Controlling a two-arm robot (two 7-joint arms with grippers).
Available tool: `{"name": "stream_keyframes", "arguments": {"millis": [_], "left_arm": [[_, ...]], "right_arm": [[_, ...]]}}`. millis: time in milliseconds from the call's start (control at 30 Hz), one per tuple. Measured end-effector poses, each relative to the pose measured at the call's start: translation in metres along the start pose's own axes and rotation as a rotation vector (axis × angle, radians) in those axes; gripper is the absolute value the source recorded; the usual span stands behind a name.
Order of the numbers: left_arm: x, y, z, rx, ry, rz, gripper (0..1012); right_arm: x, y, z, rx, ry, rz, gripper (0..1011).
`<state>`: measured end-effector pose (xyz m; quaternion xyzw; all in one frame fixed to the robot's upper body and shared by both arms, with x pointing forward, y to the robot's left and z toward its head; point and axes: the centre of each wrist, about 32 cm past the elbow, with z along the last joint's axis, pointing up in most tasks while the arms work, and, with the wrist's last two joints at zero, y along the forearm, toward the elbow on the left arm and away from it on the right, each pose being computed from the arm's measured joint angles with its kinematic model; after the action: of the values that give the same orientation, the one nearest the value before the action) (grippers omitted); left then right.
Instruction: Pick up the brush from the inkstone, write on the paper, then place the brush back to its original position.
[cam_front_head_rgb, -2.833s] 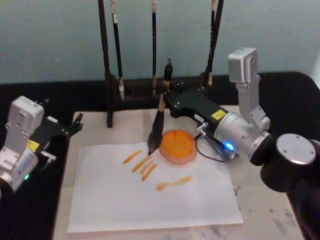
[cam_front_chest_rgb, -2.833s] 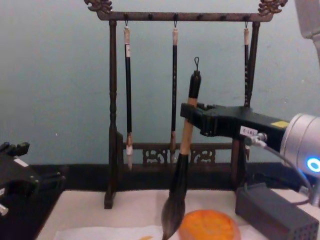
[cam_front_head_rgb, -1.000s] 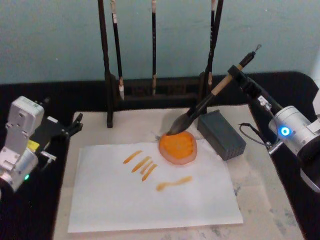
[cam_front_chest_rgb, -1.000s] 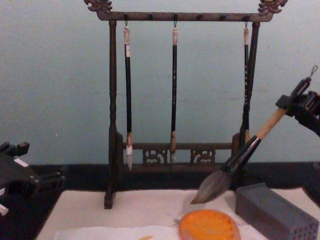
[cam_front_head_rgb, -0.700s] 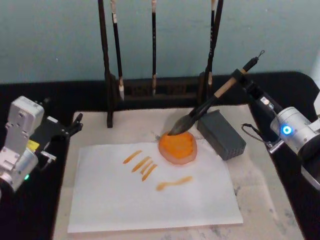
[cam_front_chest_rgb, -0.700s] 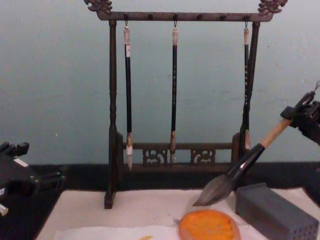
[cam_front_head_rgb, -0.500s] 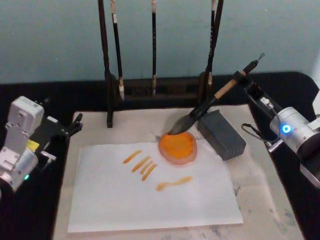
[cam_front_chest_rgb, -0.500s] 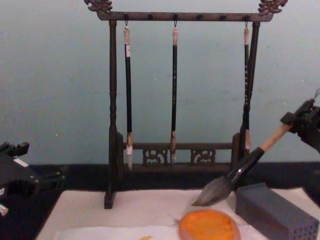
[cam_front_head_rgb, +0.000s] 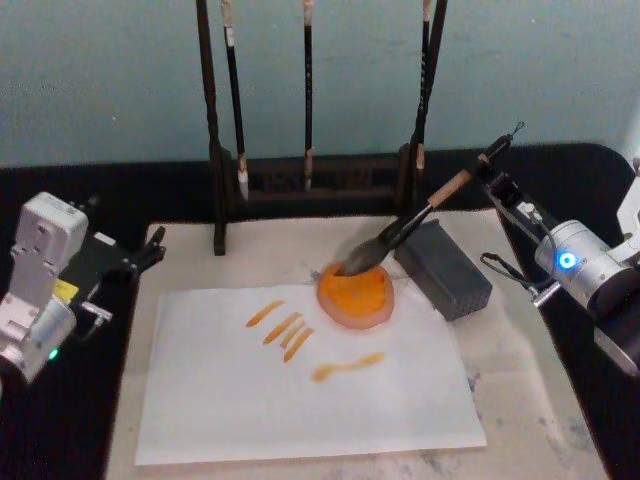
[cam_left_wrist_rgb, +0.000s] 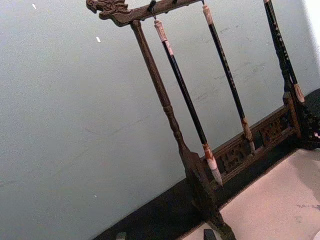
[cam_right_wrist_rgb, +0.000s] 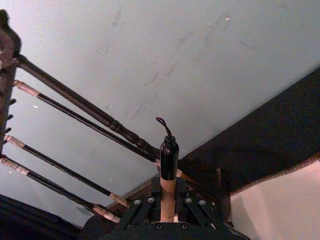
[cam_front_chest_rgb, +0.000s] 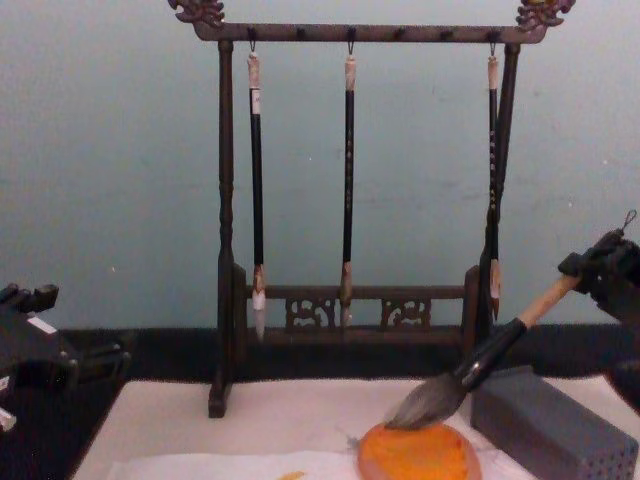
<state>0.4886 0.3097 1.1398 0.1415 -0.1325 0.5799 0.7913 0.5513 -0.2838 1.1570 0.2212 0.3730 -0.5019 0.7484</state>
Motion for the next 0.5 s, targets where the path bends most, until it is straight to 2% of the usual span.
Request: {"name": "stream_keyframes", "arguments": {"millis": [500], "left_arm": [[0.0000, 0.0000, 0.0000, 0.000, 0.000, 0.000, 1001]], "right_arm": [[0.0084, 0.0035, -0.0037, -0.008, 0.041, -0.024, 176]]}}
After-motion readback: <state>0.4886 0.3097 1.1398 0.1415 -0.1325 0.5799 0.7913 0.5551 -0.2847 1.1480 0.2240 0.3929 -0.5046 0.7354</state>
